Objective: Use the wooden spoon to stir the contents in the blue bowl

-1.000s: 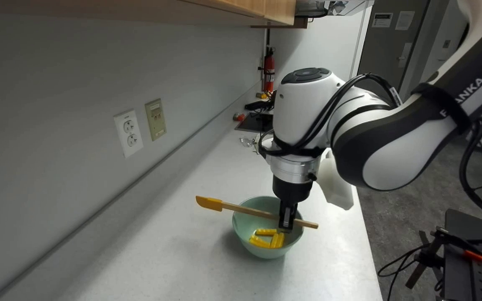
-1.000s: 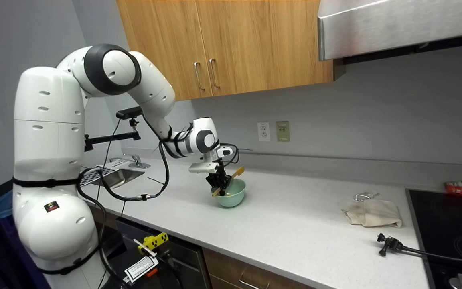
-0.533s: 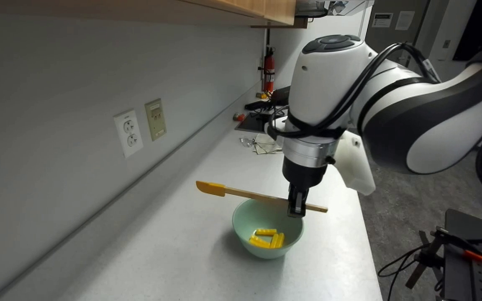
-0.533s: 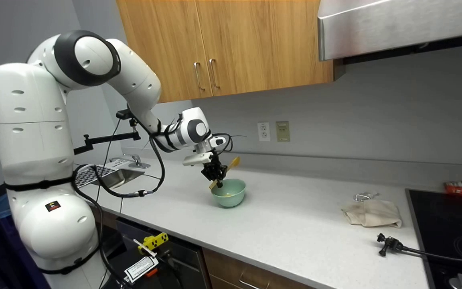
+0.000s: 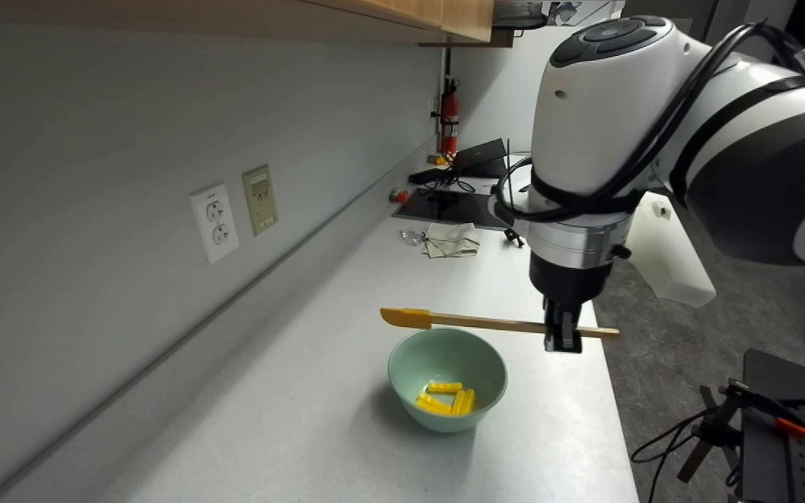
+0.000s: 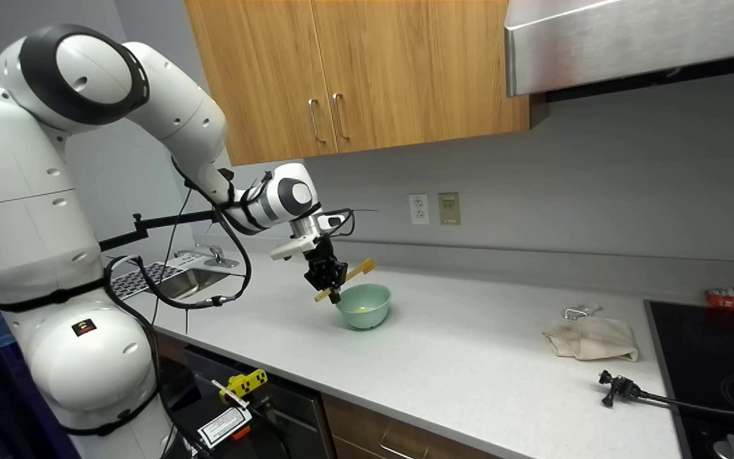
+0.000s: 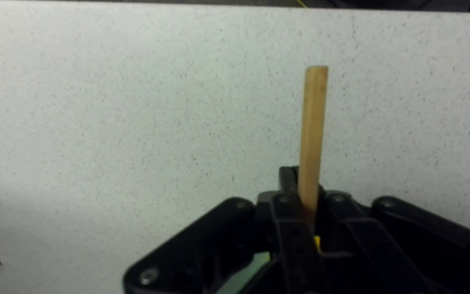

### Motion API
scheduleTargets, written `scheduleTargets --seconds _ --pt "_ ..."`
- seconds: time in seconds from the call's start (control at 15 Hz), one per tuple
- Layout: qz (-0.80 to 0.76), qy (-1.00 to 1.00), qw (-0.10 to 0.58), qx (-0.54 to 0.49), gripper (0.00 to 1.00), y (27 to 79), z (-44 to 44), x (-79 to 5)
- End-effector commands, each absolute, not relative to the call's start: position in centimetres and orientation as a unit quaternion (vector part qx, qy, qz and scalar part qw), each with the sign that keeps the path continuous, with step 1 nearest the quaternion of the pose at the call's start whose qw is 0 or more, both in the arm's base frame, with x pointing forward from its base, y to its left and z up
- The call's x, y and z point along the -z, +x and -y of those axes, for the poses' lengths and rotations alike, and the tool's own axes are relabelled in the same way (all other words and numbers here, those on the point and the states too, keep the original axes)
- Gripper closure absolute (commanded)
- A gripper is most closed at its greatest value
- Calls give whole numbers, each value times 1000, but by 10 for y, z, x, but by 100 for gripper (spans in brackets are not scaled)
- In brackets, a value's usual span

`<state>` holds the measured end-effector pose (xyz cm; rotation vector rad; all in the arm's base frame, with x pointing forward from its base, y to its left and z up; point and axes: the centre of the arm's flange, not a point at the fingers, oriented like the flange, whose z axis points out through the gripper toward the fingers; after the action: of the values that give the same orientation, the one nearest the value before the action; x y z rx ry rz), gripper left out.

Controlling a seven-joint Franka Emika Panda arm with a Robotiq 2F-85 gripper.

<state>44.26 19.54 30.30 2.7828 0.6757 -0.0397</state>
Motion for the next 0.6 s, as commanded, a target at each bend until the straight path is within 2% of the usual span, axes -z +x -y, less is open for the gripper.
scheduleTargets --seconds 0.0,0.27,0.53 --pt "-245 952 173 56 98 416 -193 -325" --pt "-269 940 176 119 98 422 -196 -314" --pt "-297 927 168 155 98 449 -202 -300"
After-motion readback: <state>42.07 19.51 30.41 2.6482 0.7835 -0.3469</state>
